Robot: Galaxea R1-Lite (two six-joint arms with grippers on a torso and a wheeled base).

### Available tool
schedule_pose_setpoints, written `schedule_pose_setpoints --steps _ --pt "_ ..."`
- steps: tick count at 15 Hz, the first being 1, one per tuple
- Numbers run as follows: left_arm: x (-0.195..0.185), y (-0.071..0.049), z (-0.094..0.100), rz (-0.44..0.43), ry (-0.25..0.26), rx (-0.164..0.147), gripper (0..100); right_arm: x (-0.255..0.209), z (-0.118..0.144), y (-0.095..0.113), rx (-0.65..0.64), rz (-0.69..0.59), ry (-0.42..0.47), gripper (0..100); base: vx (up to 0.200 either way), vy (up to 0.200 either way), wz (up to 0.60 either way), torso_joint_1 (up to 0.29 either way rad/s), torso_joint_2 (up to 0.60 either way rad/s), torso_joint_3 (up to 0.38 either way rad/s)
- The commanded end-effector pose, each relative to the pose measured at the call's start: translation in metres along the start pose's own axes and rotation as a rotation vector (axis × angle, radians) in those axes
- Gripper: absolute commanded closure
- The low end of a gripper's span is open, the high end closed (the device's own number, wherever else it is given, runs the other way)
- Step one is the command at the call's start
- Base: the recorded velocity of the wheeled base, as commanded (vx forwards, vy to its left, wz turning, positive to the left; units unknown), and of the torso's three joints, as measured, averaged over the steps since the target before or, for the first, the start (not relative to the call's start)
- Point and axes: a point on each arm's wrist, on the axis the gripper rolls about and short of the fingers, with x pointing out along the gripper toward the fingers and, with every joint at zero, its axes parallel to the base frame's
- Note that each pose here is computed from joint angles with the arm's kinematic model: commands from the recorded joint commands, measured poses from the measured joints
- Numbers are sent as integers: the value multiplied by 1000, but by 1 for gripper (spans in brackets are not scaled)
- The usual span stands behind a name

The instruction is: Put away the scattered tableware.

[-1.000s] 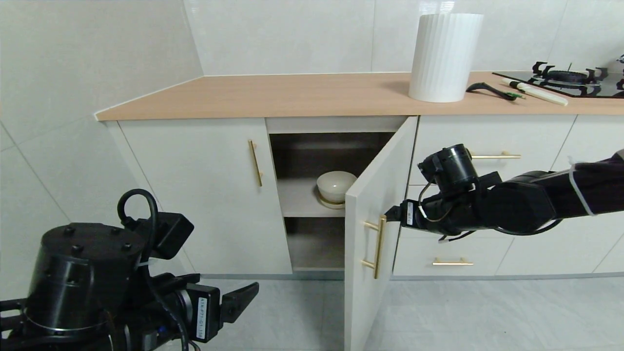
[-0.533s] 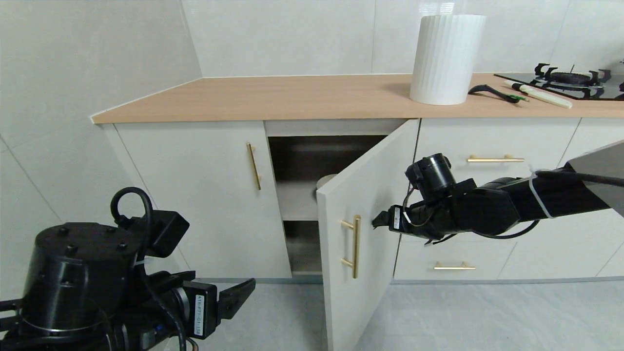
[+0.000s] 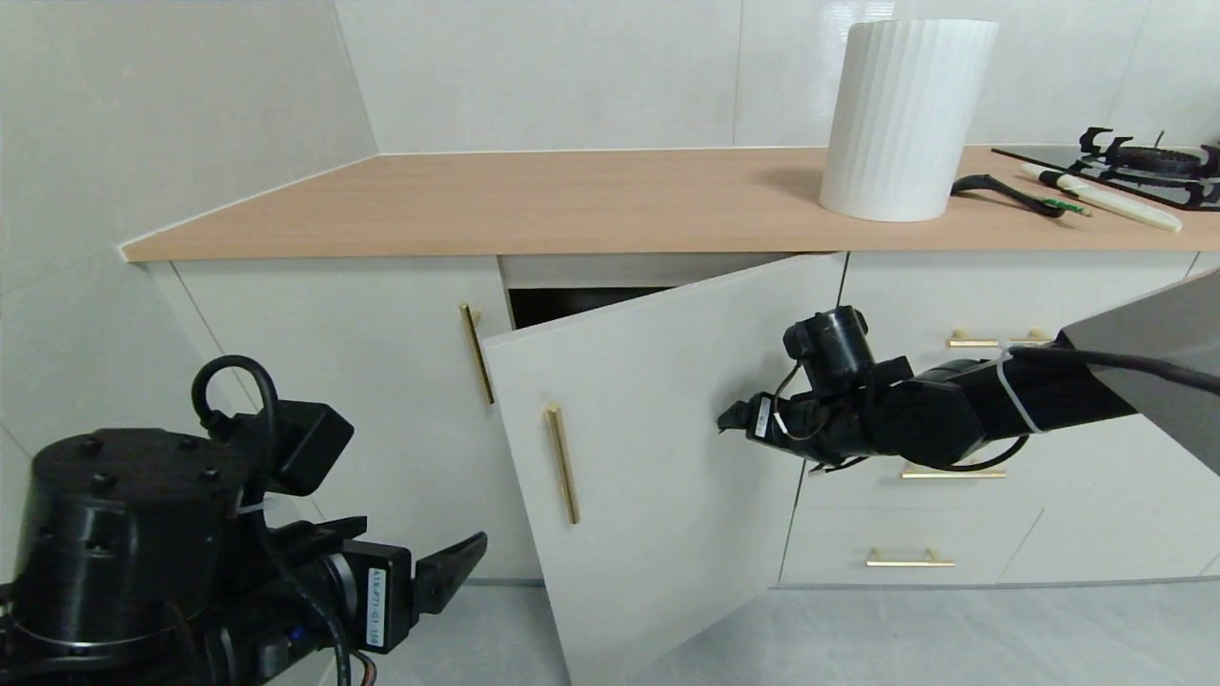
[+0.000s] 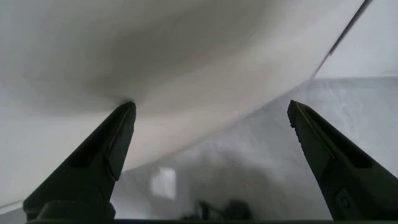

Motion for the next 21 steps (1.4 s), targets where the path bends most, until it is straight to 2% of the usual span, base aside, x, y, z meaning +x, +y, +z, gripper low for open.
schedule_pose_setpoints --steps 1,5,9,11,21 --pt "-13 4 4 -5 -53 6 0 10 -4 -1 12 -6 -9 0 0 0 0 0 0 0" --pt "-12 4 3 -3 -48 15 0 24 3 5 93 -7 -157 0 0 0 0 0 0 0" --pt "-11 4 2 -1 -41 17 0 30 8 8 132 8 -224 0 0 0 0 0 0 0" --pt "-9 3 1 1 -34 18 0 41 12 9 148 -27 -299 0 0 0 0 0 0 0" --pt "-7 3 1 1 -28 17 0 46 26 -1 174 -51 -346 0 0 0 0 0 0 0"
